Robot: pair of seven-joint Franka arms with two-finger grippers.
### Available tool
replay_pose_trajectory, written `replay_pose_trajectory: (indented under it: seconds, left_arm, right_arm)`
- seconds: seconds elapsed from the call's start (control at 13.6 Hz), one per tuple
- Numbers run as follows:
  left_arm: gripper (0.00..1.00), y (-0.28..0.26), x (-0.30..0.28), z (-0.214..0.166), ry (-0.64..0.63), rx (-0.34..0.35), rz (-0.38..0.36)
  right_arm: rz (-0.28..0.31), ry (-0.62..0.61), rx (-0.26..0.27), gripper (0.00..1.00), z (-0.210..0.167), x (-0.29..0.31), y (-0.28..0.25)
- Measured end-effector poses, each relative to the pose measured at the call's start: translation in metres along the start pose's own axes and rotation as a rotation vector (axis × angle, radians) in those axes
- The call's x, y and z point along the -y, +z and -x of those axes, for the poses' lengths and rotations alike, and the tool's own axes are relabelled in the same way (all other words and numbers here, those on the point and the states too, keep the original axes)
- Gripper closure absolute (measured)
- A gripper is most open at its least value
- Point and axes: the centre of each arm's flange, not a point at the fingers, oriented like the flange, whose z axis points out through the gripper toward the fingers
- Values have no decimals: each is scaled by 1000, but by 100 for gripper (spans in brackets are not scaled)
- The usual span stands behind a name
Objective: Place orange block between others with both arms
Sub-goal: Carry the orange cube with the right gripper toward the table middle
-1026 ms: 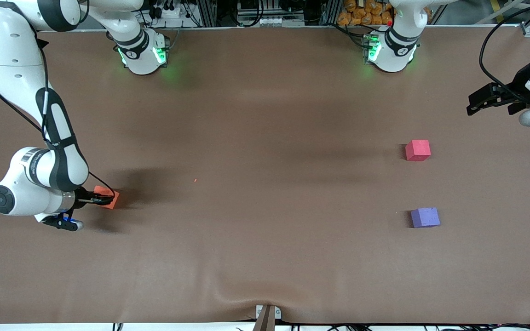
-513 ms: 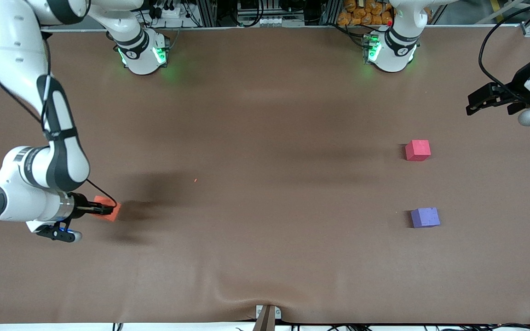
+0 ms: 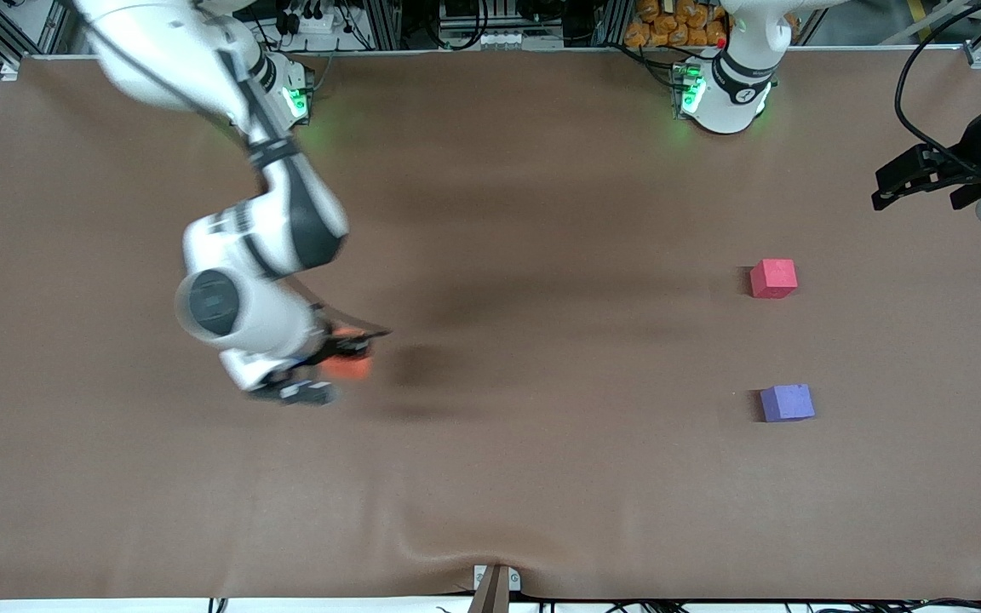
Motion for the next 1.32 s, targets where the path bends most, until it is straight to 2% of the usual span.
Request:
replay_pose_trajectory:
  seconds: [0.22, 0.44, 0.73, 0.95, 1.03, 1.25, 1.32]
  left_arm:
    - [0, 0, 1, 0, 0, 1, 0]
    - [0, 3, 4, -1, 12, 9, 0]
    - [0, 6, 1, -2, 18, 15, 1]
    - [0, 11, -2, -4, 24, 24, 1]
    - [0, 14, -3, -6, 27, 30, 1]
    - [0, 27, -9, -12, 39, 55, 4]
    - [0, 32, -12, -15, 45, 65, 4]
  right_arm:
    - [-97, -30, 70, 48, 40, 64, 34]
    - [-114, -73, 120, 48, 79, 116, 94]
    - [-102, -93, 121, 48, 100, 140, 149]
    - [-132, -67, 114, 45, 98, 142, 158]
    - [-139, -64, 104, 38, 96, 142, 158]
    - [-144, -60, 91, 7, 93, 141, 156]
    - [-144, -57, 85, 0, 91, 140, 154]
